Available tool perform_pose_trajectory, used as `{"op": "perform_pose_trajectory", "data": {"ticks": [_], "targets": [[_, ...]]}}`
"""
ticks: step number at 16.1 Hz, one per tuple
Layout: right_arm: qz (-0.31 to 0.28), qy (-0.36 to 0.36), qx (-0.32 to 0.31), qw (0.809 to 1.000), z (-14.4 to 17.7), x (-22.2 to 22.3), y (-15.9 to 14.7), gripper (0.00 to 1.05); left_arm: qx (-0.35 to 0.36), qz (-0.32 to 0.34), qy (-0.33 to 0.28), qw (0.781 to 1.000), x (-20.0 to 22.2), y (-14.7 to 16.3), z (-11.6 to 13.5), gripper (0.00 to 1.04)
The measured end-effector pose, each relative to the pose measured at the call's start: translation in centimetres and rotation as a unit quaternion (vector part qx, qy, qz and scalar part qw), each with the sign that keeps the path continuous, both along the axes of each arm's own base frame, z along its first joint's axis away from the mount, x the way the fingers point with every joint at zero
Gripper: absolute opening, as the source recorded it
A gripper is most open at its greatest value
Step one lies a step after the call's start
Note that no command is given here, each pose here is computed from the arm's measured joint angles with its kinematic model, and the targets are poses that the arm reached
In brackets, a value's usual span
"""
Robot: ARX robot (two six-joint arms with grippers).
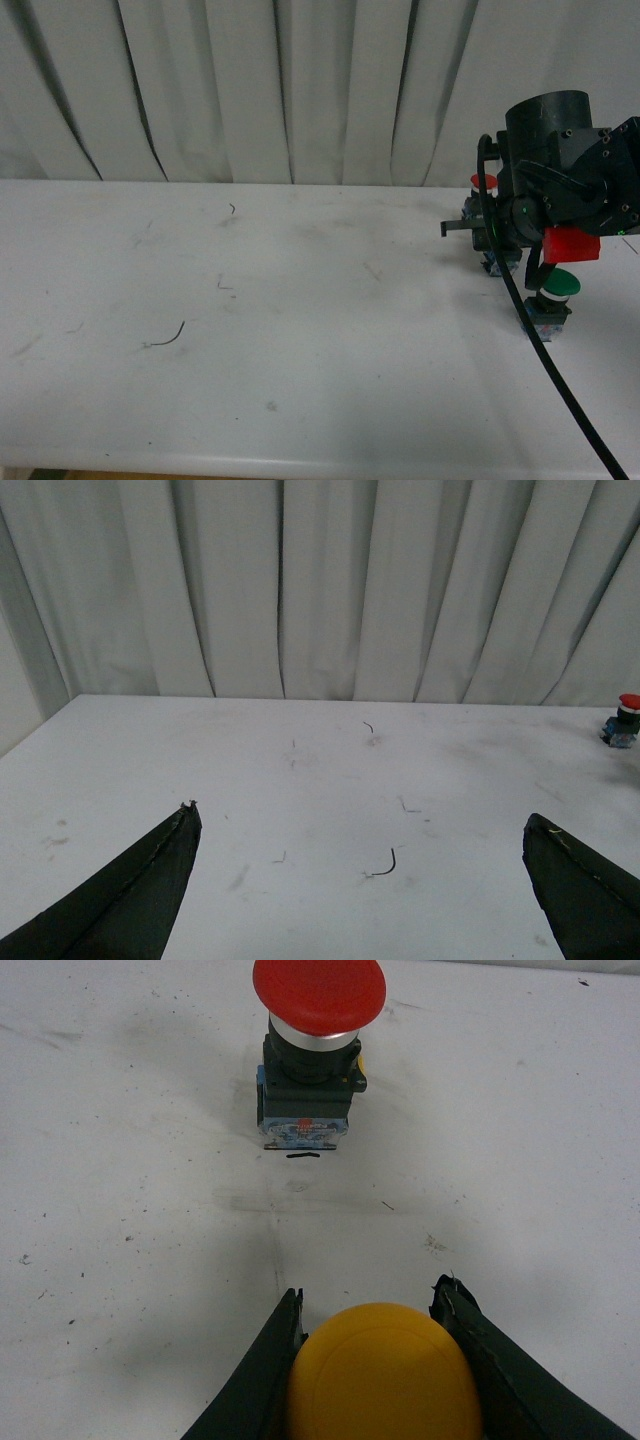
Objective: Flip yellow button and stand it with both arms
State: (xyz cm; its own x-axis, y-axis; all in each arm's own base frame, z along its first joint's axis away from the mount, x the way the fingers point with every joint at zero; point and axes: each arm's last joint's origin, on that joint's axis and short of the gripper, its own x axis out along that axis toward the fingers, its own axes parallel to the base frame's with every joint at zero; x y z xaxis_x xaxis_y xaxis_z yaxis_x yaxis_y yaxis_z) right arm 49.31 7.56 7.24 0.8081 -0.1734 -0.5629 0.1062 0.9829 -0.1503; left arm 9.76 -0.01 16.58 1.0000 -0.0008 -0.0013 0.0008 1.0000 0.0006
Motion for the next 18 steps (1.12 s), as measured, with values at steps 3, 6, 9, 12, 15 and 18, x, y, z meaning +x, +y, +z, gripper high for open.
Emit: {"op": "perform_pose_trajectory", "data": {"ticks": [3,6,9,12,15,18], "targets": [[0.000,0.000,-0.004,1.000,0.01,0.00,-0.01,0.36,0.000,0.000,0.000,1.000,0.00,0.00,0.00,0.98],[-0.002,0.000,-0.010,1.000,0.02,0.01,-0.10,0.36,0.000,0.000,0.000,1.000,0.00,0.00,0.00,0.98],[-0.007,0.000,-0.013,1.000,0.02,0.05,-0.44,0.39,0.000,0.000,0.000,1.000,0.00,0.00,0.00,0.98],[-0.010,-0.003,-0.013,1.000,0.05,0.12,-0.70,0.75,0.000,0.000,0.000,1.000,0.00,0.00,0.00,0.98],[-0.008,-0.011,-0.005,1.000,0.10,0.17,-0.71,0.99,0.000,0.000,0.000,1.000,0.00,0.00,0.00,0.98],[-0.002,-0.026,0.016,1.000,0.78,-0.42,-0.81,0.98,0.000,0.000,0.000,1.000,0.00,0.00,0.00,0.98]]}}
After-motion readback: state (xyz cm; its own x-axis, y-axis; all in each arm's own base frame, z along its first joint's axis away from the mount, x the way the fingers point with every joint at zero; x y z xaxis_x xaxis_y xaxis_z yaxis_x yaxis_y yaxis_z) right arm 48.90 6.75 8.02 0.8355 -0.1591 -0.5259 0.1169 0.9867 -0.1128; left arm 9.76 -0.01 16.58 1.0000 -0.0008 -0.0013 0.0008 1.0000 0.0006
